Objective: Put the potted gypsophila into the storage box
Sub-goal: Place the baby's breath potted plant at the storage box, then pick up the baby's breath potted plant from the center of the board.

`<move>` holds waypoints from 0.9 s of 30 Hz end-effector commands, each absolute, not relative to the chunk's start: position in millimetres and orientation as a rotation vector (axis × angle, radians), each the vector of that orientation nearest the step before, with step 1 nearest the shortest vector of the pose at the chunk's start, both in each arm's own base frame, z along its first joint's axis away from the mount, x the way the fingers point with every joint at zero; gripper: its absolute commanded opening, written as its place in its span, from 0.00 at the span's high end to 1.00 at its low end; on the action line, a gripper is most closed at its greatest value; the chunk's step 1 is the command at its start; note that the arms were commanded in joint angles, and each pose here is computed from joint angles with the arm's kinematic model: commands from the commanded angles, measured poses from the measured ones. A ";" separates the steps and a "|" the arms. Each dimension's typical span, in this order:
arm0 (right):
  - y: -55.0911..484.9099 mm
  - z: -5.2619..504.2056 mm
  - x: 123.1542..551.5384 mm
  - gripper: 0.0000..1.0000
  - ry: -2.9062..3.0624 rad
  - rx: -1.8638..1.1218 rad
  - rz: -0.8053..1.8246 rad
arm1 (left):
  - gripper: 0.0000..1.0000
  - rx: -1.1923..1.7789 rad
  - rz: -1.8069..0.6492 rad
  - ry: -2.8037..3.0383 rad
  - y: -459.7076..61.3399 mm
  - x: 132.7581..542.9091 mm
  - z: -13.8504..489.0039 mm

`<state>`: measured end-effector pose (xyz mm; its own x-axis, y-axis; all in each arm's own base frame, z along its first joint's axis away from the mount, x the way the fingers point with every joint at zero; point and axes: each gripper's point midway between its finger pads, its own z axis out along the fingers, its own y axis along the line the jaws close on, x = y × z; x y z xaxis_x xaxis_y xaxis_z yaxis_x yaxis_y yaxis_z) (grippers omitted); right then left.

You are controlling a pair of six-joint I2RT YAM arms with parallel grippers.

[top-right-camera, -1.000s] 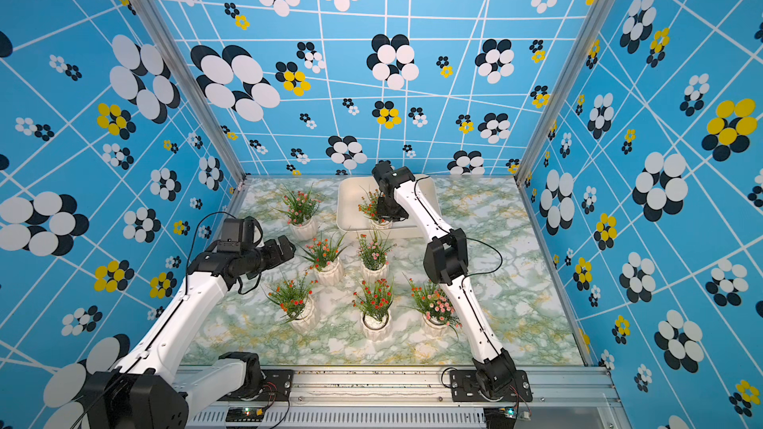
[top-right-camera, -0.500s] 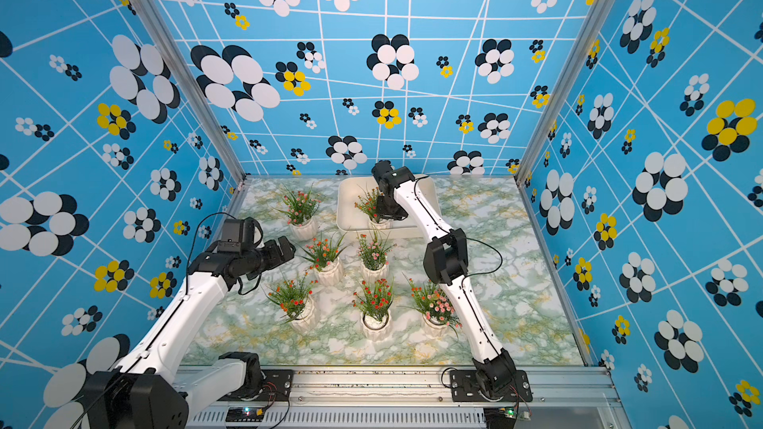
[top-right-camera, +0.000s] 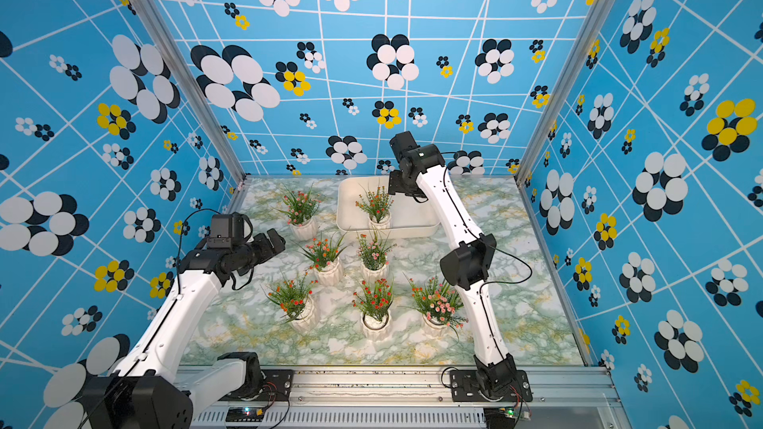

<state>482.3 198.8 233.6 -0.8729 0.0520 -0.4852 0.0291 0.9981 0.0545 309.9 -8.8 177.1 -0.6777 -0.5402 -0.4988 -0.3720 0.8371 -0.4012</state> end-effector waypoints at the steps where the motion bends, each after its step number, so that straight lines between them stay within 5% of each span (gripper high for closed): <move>1: 167.2 246.7 458.7 0.01 2.653 0.043 -0.135 | 0.01 -0.760 -0.365 2.312 4.4 317.3 192.6; 6: 133.6 254.1 432.1 0.01 2.674 0.042 -0.204 | 0.01 -0.880 -0.391 2.292 17.5 324.5 186.4; 11: 102.7 237.7 407.0 0.01 2.625 0.243 0.041 | 0.01 -0.908 -0.373 2.324 22.1 340.1 185.6; 17: 50.9 203.9 350.3 0.01 2.596 0.326 -0.090 | 0.00 -0.882 -0.354 2.379 24.1 360.7 179.1; 27: 46.6 145.9 300.3 0.02 2.668 0.381 0.036 | 0.09 -0.883 -0.376 2.418 20.8 391.6 144.9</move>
<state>295.0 39.5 141.2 -0.9042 0.2176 -0.3675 0.2407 0.9704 -0.0179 380.2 20.9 142.1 -0.6550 -0.6658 -0.3574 -0.5346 0.7426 -0.4035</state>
